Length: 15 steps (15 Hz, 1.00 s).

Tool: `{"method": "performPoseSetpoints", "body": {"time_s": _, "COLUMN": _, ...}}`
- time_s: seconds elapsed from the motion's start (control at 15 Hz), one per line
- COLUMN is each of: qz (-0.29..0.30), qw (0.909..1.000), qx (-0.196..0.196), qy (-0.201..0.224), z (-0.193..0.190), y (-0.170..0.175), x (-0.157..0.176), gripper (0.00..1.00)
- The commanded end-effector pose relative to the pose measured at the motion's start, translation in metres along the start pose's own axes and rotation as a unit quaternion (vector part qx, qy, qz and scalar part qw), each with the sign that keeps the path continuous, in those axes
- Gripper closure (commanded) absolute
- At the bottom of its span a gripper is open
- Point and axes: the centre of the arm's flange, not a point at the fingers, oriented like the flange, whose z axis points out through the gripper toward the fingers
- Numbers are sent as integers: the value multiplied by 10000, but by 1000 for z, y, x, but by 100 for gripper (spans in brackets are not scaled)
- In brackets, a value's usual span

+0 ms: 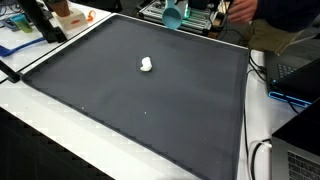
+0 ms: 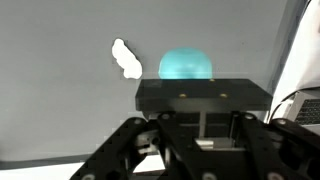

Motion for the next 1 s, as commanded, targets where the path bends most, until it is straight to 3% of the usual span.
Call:
{"method": "performPoseSetpoints", "body": {"time_s": 0.0, "qz": 74, "qw": 9999, "qx": -85, "qy": -45, "z": 3, "y": 0, "x": 0, "gripper": 79}}
{"method": "performPoseSetpoints", "body": {"time_s": 0.27, "qz": 364, "qw": 9983, "qx": -110, "qy": -441, "z": 6, "y": 2, "x": -12, "gripper": 79}}
{"method": "performPoseSetpoints", "body": {"time_s": 0.33, "qz": 442, "qw": 9974, "qx": -87, "qy": -563, "z": 5, "y": 1, "x": -16, "gripper": 29}}
{"method": "performPoseSetpoints", "body": {"time_s": 0.47, "qz": 557, "qw": 9961, "qx": -124, "qy": -676, "z": 6, "y": 3, "x": -21, "gripper": 23}}
{"method": "performPoseSetpoints", "body": {"time_s": 0.67, "qz": 618, "qw": 9960, "qx": -240, "qy": -599, "z": 4, "y": 8, "x": -30, "gripper": 0}}
{"method": "performPoseSetpoints", "body": {"time_s": 0.93, "qz": 99, "qw": 9977, "qx": -547, "qy": 379, "z": 27, "y": 23, "x": -54, "gripper": 0}}
